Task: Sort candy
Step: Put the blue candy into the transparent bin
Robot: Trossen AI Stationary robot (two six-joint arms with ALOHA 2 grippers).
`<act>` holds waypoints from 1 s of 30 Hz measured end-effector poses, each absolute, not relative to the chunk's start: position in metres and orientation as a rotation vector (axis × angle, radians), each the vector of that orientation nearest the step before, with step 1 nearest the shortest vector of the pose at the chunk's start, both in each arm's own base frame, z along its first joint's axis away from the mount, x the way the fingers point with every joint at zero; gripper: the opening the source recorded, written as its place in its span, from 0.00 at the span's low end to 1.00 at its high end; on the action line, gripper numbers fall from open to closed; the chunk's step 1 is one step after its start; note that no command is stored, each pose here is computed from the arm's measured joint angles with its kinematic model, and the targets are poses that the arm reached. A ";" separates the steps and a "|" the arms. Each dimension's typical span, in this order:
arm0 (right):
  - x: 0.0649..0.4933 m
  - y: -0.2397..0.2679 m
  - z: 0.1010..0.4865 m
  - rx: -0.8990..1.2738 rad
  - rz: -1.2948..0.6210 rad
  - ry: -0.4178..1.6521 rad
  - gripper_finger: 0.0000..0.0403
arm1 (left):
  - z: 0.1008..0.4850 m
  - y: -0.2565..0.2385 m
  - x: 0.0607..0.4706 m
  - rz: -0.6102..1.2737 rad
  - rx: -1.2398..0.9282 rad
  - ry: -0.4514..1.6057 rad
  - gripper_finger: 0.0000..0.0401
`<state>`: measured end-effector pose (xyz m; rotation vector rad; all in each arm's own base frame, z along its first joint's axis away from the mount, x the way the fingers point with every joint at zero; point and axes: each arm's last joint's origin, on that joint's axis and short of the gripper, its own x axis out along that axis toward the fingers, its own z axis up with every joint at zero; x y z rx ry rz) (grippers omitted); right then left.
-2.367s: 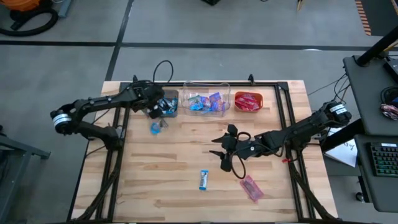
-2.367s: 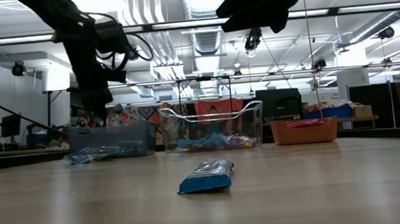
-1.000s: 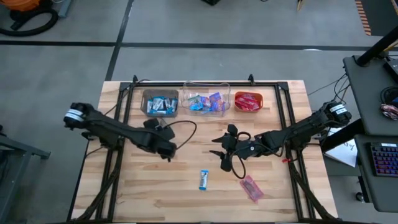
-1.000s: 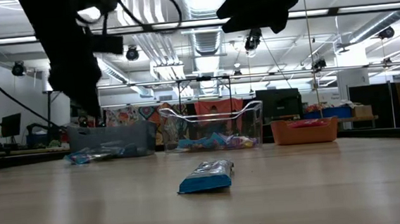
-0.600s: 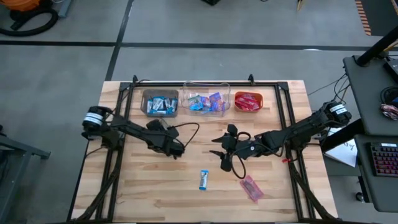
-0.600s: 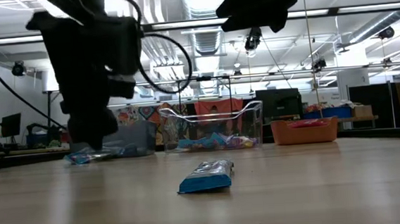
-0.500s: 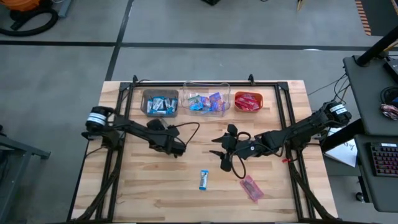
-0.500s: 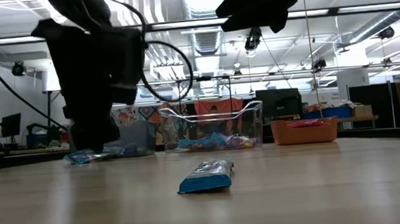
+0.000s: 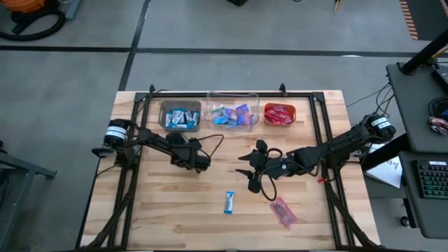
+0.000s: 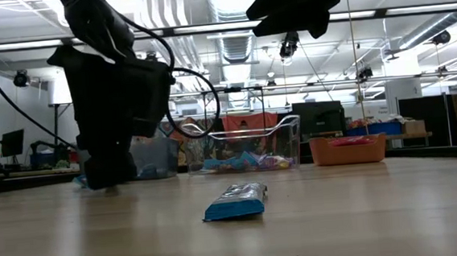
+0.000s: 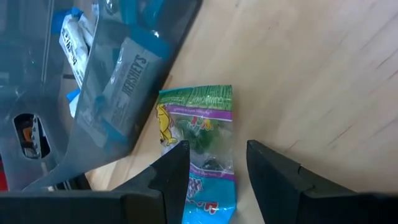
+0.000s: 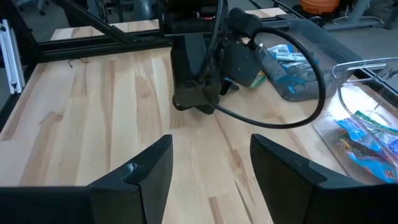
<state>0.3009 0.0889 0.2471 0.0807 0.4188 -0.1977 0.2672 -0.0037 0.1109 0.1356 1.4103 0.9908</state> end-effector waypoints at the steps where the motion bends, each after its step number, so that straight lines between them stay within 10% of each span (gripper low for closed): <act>1: 0.301 0.089 0.247 0.081 -0.198 0.419 0.51 | 0.110 -0.003 0.266 0.990 0.139 1.408 0.36; 17: 0.301 0.089 0.247 0.087 -0.199 0.417 0.51 | 0.105 -0.002 0.267 0.946 0.129 1.404 0.02; 30: 0.301 0.089 0.247 0.087 -0.196 0.419 0.51 | 0.144 -0.050 0.266 0.542 -0.021 1.326 0.00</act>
